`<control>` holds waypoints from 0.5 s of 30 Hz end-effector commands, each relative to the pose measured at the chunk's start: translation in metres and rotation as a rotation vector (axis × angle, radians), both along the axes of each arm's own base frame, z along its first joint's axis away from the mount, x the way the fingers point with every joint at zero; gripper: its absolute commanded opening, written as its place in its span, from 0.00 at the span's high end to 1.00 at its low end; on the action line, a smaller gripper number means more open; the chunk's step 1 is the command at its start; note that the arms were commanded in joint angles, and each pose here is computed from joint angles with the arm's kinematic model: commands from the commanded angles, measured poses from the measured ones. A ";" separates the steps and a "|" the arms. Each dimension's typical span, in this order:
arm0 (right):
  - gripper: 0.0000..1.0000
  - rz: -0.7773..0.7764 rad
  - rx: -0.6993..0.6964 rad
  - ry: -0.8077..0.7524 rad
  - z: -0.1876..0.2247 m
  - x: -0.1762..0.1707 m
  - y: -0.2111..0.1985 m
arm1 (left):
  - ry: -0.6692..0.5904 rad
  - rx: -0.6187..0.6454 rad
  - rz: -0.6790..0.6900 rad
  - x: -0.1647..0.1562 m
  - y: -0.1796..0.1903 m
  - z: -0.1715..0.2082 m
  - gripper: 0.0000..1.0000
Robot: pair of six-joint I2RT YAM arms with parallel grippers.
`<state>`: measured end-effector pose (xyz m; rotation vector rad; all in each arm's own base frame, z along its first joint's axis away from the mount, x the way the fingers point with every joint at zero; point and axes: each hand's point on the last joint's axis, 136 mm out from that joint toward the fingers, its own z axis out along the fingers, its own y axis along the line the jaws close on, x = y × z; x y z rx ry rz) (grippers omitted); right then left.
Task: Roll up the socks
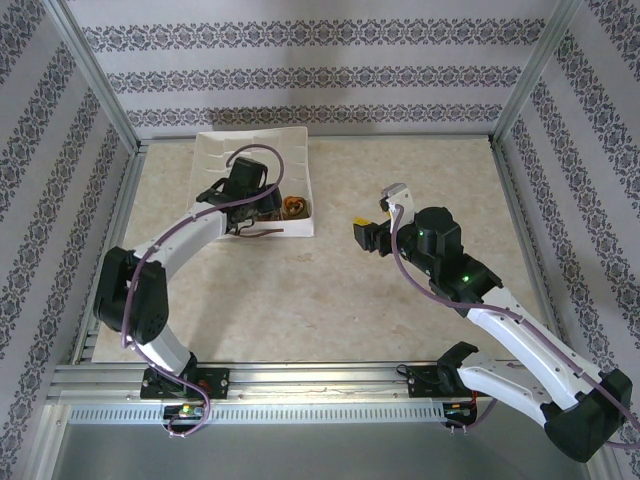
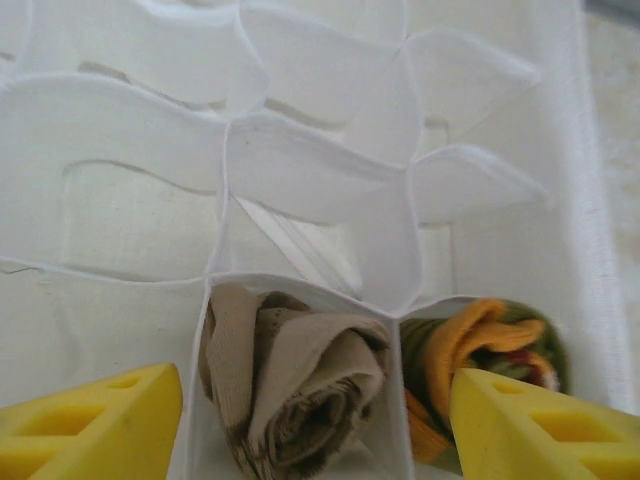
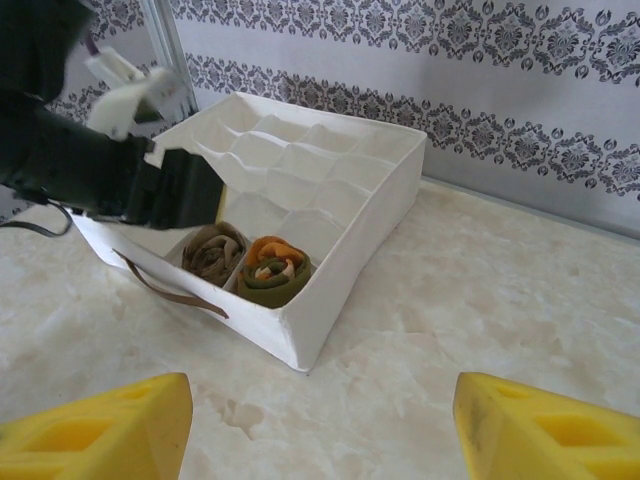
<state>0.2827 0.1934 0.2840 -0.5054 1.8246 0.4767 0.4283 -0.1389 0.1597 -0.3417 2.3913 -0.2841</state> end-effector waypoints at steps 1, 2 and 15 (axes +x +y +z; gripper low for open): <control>0.31 -0.005 0.001 -0.026 0.013 0.003 -0.002 | 0.043 -0.048 0.031 -0.015 0.001 0.020 0.31; 0.31 -0.013 -0.002 -0.023 0.012 0.004 -0.004 | 0.061 -0.062 0.046 -0.018 0.004 0.022 0.34; 0.02 -0.721 -0.116 0.263 -0.061 -0.020 -0.177 | 0.068 -0.140 0.250 -0.124 0.087 0.046 0.00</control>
